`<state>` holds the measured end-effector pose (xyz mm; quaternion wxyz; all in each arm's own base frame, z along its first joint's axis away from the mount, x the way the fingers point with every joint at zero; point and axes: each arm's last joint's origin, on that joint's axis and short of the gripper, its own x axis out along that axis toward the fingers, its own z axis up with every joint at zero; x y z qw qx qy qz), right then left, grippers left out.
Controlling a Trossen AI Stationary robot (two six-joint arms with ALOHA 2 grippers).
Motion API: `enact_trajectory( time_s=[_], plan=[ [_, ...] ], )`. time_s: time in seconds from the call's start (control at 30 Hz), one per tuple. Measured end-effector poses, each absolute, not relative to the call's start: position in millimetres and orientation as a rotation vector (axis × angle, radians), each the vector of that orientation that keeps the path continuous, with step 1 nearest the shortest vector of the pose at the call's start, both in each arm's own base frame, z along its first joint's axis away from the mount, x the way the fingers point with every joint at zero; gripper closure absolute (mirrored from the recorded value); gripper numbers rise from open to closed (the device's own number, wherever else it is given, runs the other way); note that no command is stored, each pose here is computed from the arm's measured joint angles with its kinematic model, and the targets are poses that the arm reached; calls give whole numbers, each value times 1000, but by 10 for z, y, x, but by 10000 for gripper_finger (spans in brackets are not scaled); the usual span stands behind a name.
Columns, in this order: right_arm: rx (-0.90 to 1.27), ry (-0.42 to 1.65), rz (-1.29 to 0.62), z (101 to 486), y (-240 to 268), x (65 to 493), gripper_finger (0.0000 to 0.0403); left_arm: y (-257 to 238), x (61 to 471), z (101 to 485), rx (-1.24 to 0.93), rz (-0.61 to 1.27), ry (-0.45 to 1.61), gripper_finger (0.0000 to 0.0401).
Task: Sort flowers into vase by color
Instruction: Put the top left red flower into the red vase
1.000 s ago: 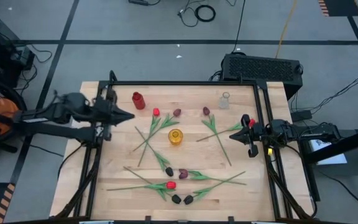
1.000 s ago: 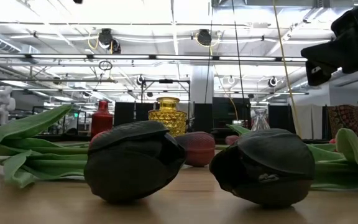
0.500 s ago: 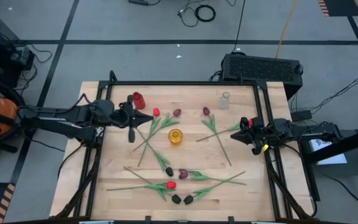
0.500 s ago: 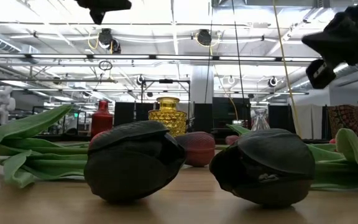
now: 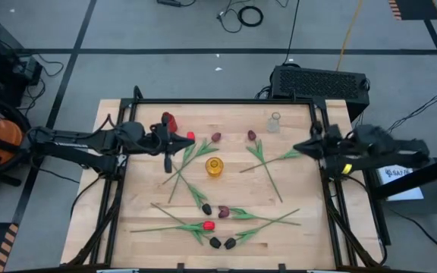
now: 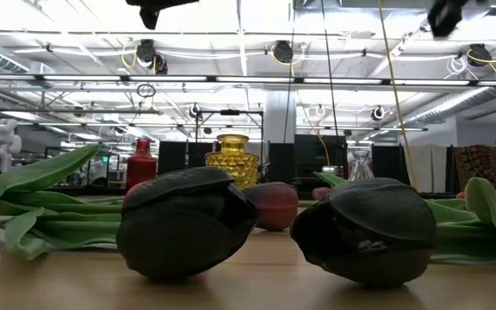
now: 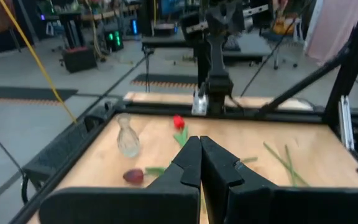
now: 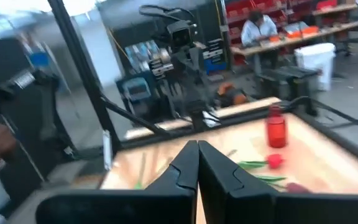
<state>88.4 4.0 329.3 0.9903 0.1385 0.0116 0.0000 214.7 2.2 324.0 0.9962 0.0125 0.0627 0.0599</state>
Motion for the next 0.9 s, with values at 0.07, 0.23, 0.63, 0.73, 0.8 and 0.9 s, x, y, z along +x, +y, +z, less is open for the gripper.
enact_trajectory(
  time_s=[0.07,0.23,0.63,0.73,0.8,0.9],
  plan=[
    [237,83,-33,3606,34,901,403,26,2149,3256,58,120,111,399],
    [132,231,-63,4106,39,1083,403,24,2150,3268,65,120,99,399],
    [151,352,-19,3468,187,1779,403,-254,2139,3243,20,51,117,399],
    [180,334,-7,3186,233,1892,403,-353,2155,3159,-2,124,178,399],
    [185,318,2,3043,254,1937,403,-384,2168,3100,-40,201,211,399],
    [214,322,2,2874,274,1980,403,-401,2188,2989,-85,266,285,399]
  ],
)
